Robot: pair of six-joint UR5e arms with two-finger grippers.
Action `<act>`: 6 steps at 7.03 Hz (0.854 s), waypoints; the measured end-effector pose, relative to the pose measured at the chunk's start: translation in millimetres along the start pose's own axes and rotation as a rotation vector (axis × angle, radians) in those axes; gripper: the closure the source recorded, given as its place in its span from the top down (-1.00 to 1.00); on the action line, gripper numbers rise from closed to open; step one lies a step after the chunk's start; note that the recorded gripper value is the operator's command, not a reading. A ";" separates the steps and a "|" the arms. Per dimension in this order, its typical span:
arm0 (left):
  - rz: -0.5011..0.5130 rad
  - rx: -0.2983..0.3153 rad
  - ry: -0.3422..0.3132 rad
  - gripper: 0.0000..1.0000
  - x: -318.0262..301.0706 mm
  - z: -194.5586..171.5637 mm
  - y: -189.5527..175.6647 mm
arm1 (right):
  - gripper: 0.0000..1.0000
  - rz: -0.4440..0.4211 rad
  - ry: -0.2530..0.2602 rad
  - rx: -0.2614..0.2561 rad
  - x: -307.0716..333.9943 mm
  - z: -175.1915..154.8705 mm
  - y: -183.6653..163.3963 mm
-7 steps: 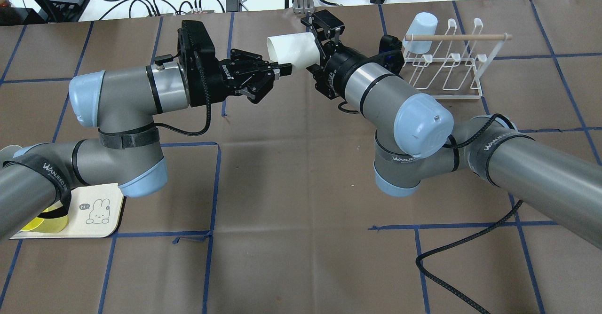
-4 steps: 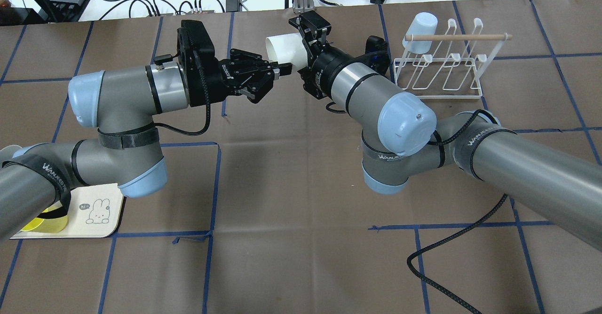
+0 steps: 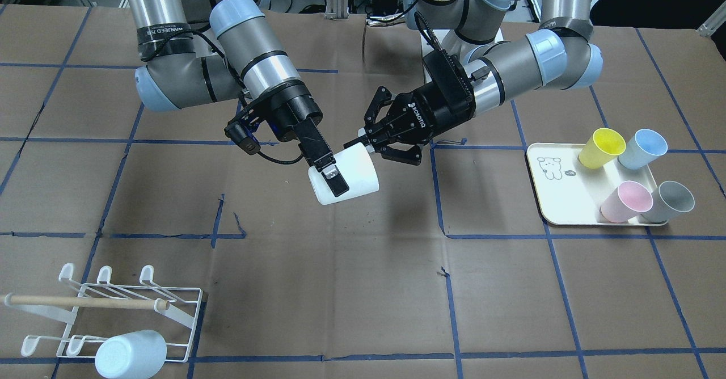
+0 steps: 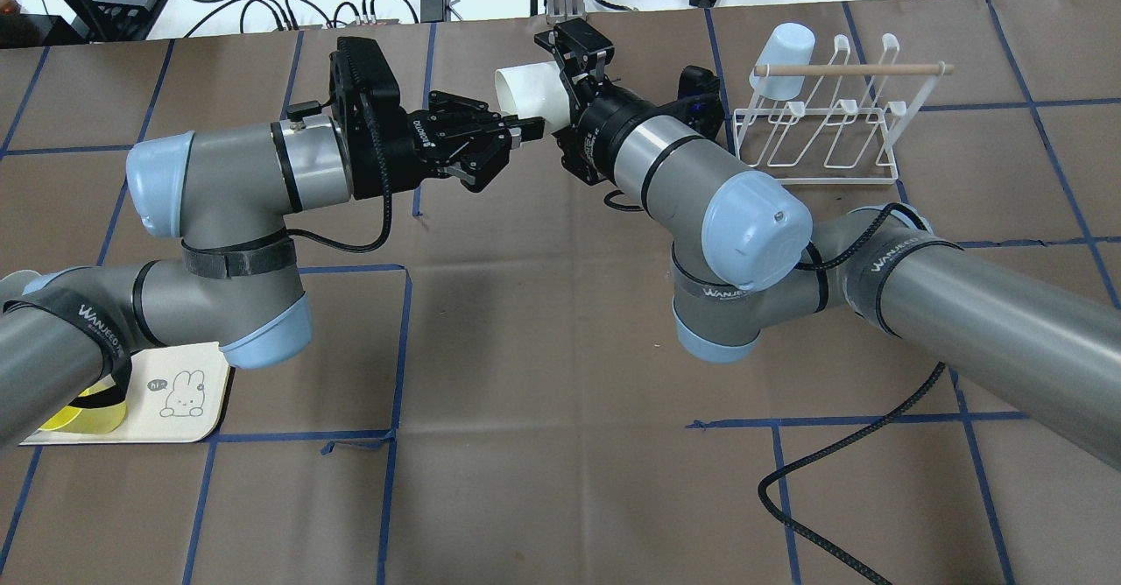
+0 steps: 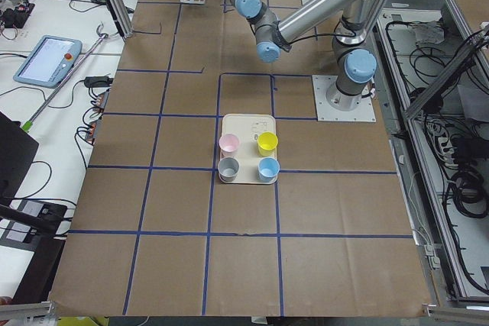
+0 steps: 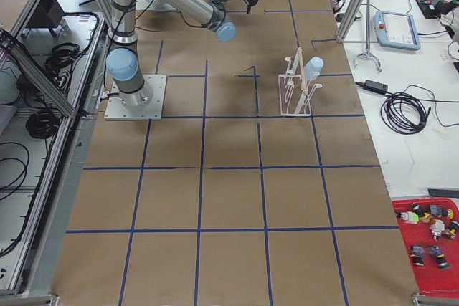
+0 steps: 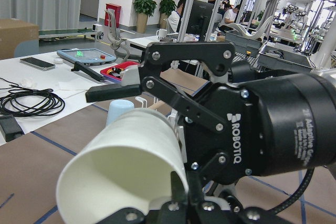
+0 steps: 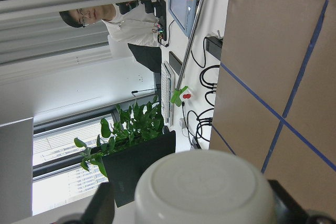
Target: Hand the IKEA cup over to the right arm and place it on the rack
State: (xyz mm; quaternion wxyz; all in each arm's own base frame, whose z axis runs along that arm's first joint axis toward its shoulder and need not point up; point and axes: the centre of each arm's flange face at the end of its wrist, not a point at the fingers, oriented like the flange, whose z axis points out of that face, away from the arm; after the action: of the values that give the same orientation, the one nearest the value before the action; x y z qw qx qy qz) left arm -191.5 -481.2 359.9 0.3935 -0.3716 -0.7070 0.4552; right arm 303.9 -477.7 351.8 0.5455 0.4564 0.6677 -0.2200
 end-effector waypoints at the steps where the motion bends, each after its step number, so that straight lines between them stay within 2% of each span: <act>1: -0.002 0.000 -0.001 -0.87 0.2 -0.1 -0.2 | 0.98 0.001 0.002 0.000 -0.1 -0.9 0.4; 2: -0.003 0.000 -0.001 -0.86 0.2 -0.1 -0.3 | 0.78 0.000 0.001 -0.001 -1.1 -3.0 1.2; 3: -0.004 0.000 -0.001 -0.86 0.2 -0.1 -0.3 | 0.29 -0.002 0.000 -0.001 -2.4 -5.0 2.0; 4: -0.004 0.000 -0.002 -0.85 0.2 -0.2 -0.4 | 0.04 -0.006 -0.001 0.000 -2.8 -5.7 2.2; 6: -0.005 0.000 -0.002 -0.82 0.2 -0.2 -0.4 | -0.25 -0.011 0.000 0.000 -2.6 -5.8 2.2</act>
State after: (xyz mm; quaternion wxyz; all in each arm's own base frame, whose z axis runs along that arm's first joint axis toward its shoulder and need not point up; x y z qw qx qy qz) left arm -191.5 -481.1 360.3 0.3937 -0.3695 -0.7085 0.4545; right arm 302.7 -473.0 356.4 0.5442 0.4526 0.6702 -0.2232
